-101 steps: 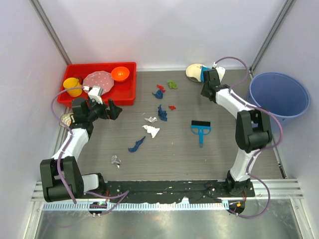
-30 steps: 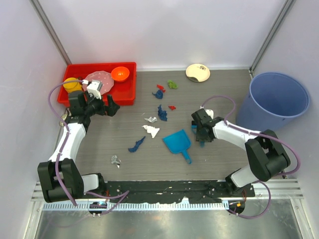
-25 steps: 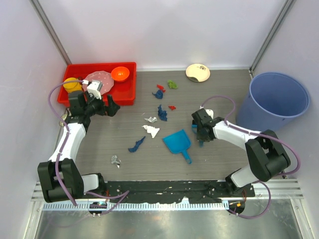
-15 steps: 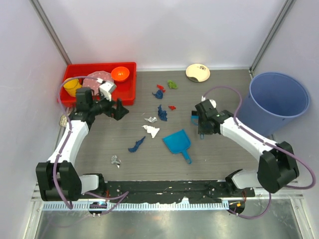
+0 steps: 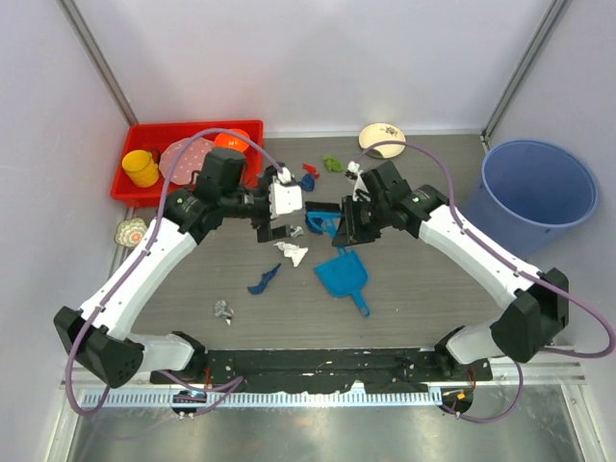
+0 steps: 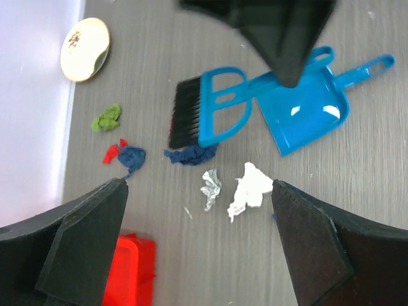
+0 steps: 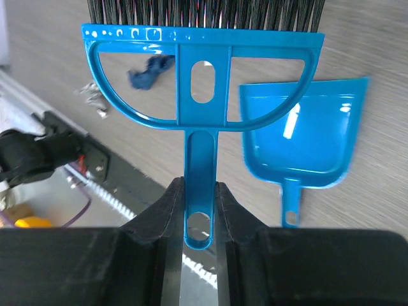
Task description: Sweep away the paper scraps from the table
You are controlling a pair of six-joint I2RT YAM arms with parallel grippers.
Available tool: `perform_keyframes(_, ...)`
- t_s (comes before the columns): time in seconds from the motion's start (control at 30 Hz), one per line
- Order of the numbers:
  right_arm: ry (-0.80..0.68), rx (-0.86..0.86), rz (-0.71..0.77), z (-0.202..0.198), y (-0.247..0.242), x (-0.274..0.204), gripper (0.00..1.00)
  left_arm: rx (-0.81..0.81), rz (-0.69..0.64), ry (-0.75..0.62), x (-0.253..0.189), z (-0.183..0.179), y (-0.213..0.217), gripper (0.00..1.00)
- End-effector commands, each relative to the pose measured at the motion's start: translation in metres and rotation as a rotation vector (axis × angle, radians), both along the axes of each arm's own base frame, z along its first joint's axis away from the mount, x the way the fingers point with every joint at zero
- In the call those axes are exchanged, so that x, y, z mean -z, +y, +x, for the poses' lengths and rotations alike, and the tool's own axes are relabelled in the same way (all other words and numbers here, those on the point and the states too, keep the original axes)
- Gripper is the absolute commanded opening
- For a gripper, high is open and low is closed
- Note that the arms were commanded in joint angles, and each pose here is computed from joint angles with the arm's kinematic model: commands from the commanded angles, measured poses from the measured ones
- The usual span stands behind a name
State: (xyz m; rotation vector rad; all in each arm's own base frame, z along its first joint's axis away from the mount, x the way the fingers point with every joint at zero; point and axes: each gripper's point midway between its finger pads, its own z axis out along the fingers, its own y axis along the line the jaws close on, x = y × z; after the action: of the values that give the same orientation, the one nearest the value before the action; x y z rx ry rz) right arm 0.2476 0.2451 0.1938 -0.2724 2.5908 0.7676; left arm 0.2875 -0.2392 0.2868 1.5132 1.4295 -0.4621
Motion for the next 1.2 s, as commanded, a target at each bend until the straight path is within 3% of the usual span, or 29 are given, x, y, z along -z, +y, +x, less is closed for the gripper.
perform_keyframes(0.0, 0.059, -0.119, 0.154, -0.013, 0.032, -0.032, 0.01, 0.157, 0.277, -0.104, 0.026, -0.022, 0.022, 1.00)
perform_keyframes(0.27, 0.152, -0.213, 0.212, -0.029, 0.058, -0.034, 0.01, 0.339, 0.286, -0.135, 0.039, -0.037, 0.012, 1.00)
perform_keyframes(0.57, 0.160, -0.241, 0.233, -0.033, 0.073, -0.042, 0.01, 0.337, 0.334, -0.187, 0.050, -0.020, 0.005, 1.00)
perform_keyframes(0.67, 0.166, -0.256, 0.230, -0.037, 0.077, -0.041, 0.01, 0.299, 0.334, -0.188, 0.059, -0.011, 0.004, 0.87)
perform_keyframes(0.7, 0.172, -0.261, 0.230, -0.038, 0.079, -0.040, 0.01, 0.296, 0.321, -0.183, 0.059, -0.010, 0.001, 0.75)
perform_keyframes(0.77, 0.169, -0.266, 0.229, -0.039, 0.080, -0.040, 0.01, 0.295, 0.301, -0.172, 0.060, -0.010, -0.003, 0.62)
perform_keyframes(0.87, 0.169, -0.267, 0.230, -0.038, 0.082, -0.039, 0.01, 0.305, 0.287, -0.152, 0.062, -0.014, -0.006, 0.33)
perform_keyframes(0.9, 0.169, -0.268, 0.229, -0.038, 0.082, -0.038, 0.01, 0.302, 0.283, -0.148, 0.062, -0.014, -0.006, 0.14)
perform_keyframes(0.97, 0.161, -0.270, 0.231, -0.037, 0.082, -0.040, 0.01, 0.277, 0.270, -0.127, 0.064, -0.014, -0.006, 0.00)
perform_keyframes(1.07, 0.119, -0.250, 0.210, -0.030, 0.077, -0.047, 0.01, 0.229, 0.259, -0.103, 0.067, -0.015, -0.003, 0.00)
perform_keyframes(1.13, 0.046, -0.167, 0.100, -0.011, 0.056, -0.046, 0.01, 0.128, 0.233, -0.050, 0.068, -0.014, 0.002, 0.00)
perform_keyframes(1.17, -0.038, -0.132, 0.072, 0.002, 0.050, -0.068, 0.08, 0.042, 0.235, -0.055, 0.072, -0.002, 0.007, 0.00)
